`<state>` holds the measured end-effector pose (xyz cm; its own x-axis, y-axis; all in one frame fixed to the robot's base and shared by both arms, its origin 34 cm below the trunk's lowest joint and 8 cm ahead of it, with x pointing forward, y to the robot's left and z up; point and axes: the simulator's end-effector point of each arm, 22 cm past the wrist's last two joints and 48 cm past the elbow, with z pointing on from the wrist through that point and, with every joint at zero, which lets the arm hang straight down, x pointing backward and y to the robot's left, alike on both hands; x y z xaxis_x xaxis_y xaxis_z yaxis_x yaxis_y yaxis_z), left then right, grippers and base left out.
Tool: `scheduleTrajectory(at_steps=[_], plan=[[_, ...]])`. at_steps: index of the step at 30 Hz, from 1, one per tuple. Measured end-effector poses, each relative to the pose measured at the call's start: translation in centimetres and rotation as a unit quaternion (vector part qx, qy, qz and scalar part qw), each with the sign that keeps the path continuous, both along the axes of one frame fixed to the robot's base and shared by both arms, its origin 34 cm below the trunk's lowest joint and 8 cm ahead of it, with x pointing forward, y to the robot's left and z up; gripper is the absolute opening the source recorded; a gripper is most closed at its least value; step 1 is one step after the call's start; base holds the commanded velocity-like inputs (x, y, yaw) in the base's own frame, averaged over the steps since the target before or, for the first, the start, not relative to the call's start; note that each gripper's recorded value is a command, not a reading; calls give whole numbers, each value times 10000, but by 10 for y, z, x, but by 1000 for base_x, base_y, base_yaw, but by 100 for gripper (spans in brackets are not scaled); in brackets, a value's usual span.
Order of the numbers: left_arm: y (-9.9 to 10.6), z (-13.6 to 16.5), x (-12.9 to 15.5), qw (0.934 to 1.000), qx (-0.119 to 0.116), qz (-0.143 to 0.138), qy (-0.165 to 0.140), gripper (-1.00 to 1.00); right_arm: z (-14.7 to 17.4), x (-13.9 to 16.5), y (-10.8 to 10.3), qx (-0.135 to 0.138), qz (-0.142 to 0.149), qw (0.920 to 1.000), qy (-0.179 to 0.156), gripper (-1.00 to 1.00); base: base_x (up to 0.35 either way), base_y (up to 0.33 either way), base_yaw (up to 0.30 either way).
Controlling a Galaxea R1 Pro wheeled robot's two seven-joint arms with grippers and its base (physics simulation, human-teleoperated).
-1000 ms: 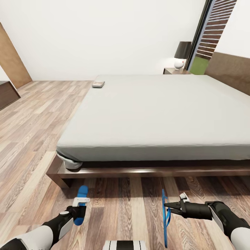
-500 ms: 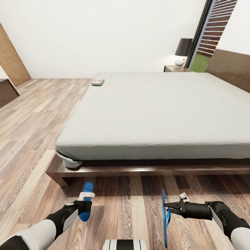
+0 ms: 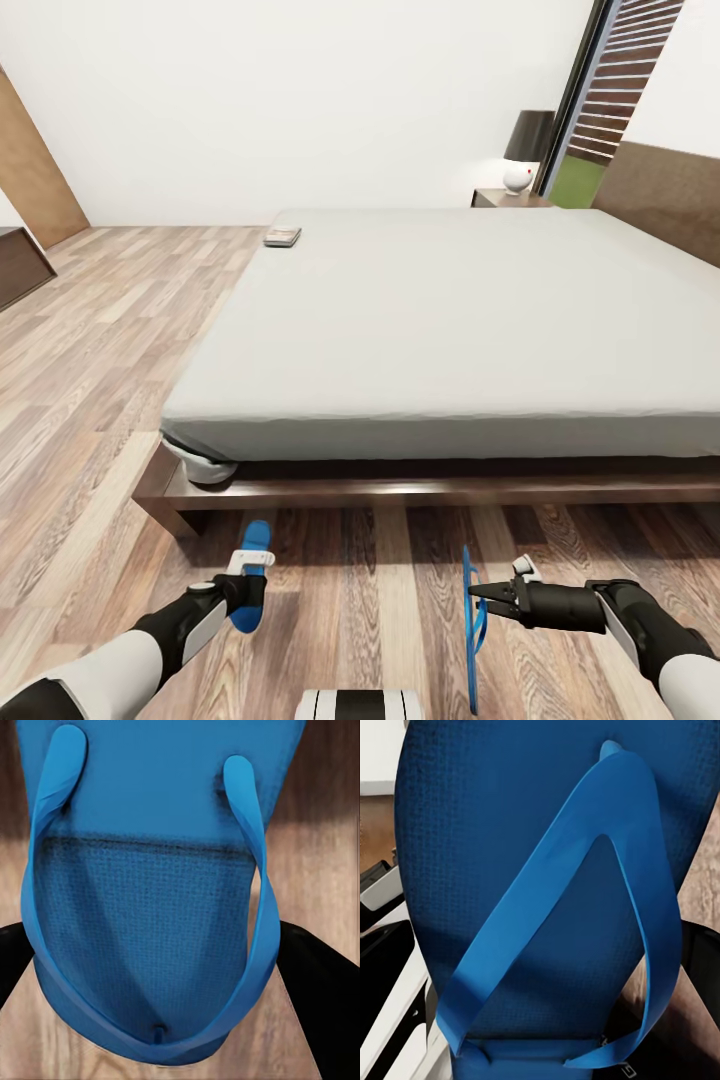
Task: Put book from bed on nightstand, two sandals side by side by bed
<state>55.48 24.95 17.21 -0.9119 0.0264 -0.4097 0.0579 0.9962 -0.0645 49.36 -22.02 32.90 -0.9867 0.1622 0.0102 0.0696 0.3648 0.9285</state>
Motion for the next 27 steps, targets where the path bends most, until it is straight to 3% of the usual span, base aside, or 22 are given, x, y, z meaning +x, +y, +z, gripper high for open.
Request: scheduleTrajectory(at_steps=[27], plan=[[-4,-8,12,9999,-35,-17,-153,-100,-17,-7,0,8,-6,9998,185,-100,0,0,0]])
